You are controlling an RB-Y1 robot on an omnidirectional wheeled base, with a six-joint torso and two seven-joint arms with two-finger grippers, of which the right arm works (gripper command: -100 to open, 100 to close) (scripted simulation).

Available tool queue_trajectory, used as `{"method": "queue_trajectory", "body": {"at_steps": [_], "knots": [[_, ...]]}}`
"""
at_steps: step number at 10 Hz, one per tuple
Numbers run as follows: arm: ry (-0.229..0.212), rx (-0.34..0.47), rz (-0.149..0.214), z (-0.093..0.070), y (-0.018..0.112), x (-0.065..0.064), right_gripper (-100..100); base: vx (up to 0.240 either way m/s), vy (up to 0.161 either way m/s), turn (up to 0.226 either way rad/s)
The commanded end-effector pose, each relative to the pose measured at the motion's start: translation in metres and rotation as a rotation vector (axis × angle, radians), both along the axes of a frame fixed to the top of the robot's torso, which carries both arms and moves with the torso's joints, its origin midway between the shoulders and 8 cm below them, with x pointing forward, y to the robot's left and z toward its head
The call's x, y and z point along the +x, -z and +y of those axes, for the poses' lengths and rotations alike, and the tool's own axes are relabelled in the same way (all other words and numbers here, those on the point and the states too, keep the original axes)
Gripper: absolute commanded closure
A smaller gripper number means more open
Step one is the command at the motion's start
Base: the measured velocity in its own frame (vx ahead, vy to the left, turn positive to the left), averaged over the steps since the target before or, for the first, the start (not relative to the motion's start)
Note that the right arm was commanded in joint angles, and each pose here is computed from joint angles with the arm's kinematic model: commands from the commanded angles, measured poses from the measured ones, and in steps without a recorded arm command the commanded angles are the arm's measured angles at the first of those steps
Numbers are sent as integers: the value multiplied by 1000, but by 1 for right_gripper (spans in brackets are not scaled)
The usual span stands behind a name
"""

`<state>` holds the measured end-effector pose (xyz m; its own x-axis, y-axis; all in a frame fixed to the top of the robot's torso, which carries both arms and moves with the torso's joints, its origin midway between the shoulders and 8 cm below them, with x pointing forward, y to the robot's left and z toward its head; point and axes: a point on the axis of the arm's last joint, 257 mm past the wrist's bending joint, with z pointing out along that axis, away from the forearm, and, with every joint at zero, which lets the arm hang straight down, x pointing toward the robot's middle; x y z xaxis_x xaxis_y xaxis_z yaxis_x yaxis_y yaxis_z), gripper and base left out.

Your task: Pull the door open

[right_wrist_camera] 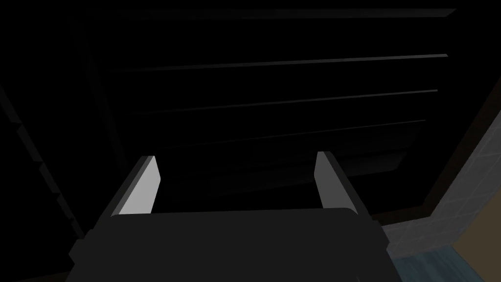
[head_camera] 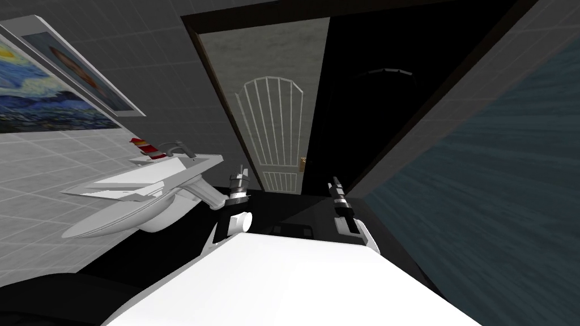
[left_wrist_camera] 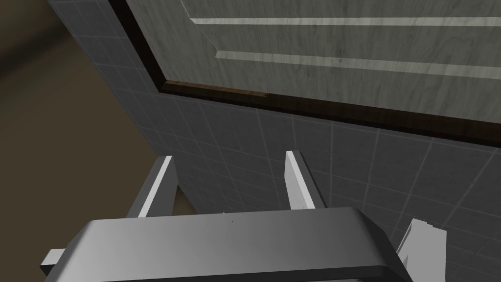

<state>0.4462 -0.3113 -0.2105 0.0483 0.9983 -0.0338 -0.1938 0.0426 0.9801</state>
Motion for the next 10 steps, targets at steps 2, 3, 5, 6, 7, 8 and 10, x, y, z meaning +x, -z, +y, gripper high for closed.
{"method": "queue_trajectory", "body": {"at_steps": [2, 3, 5, 6, 7, 8, 10], "knots": [[7, 7, 37, -3, 16, 4, -100, 134, 37, 37], [9, 9, 49, -5, 21, 5, -100, 94, 24, 33], [17, 16, 89, -8, 39, 8, -100, 164, 30, 51], [19, 19, 99, -9, 43, 8, -100, 146, 47, 37], [23, 23, 118, -10, 52, 9, -100, 167, 53, 47], [24, 25, 125, -11, 55, 10, -100, 150, 26, 28], [31, 34, 161, -13, 71, 12, -100, 144, 52, 50]]}}
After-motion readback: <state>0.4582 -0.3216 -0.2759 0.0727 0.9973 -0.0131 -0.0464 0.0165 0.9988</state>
